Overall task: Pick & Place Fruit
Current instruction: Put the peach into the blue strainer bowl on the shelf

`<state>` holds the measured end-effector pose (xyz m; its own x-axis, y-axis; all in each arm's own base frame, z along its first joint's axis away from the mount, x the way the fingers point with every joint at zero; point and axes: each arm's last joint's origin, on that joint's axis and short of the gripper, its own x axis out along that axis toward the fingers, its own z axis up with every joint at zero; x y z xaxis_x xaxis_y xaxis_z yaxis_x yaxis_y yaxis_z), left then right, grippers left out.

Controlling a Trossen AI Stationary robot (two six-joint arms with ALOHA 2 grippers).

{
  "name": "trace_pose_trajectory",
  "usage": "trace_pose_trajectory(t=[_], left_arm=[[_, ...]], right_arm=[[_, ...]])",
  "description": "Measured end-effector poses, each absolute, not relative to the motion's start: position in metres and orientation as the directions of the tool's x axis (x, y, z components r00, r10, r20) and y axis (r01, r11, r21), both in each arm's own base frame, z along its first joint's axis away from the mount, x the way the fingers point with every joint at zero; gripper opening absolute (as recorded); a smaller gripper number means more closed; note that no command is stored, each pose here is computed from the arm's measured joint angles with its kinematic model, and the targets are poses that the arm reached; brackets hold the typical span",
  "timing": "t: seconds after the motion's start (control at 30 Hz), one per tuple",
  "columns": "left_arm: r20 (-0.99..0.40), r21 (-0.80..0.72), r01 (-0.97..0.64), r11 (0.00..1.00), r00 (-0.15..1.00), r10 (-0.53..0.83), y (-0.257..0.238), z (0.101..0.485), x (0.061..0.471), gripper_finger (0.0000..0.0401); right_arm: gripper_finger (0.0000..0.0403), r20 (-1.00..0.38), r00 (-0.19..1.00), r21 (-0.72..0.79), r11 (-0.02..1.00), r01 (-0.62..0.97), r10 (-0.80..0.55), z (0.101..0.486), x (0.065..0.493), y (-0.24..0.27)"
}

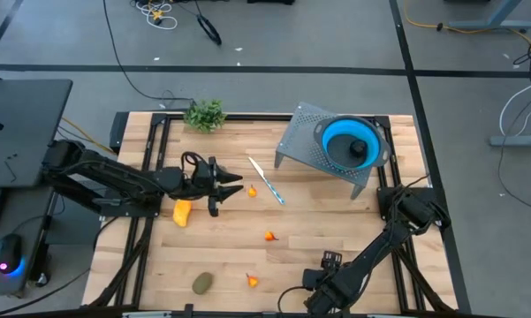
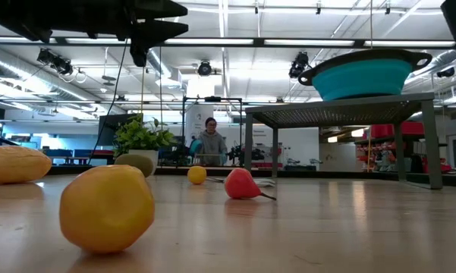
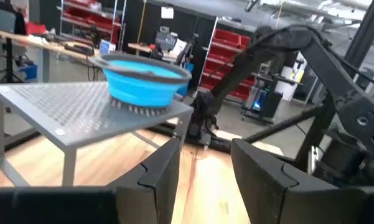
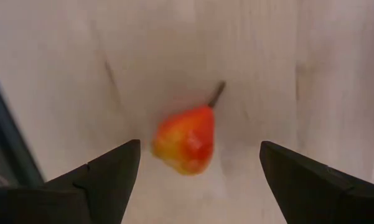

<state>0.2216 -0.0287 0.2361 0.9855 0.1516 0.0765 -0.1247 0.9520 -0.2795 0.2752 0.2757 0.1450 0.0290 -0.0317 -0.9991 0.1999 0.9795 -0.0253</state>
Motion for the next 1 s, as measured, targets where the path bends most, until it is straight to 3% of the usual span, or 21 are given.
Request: trace_pose_trajectory(t=[0.3,1.0], left_arm=[[0.077,-0.282,-0.119,0.952,0.986,0.147,-0.0341,0.2362,0.2204,0.0153],[0.077,-0.278,-0.148,0.949,0.981,0.175,-0.0343,0.2363,0.2201,0.0153]], right_arm=[[0.0319,-0.998,0.056,-0.032,0.983,0.182,-0.042,0.1437,0.2771,0.2746],[0.0170,-0.996,0.087,-0.010,0.978,0.207,-0.029,0.1438,0.2795,0.2765]])
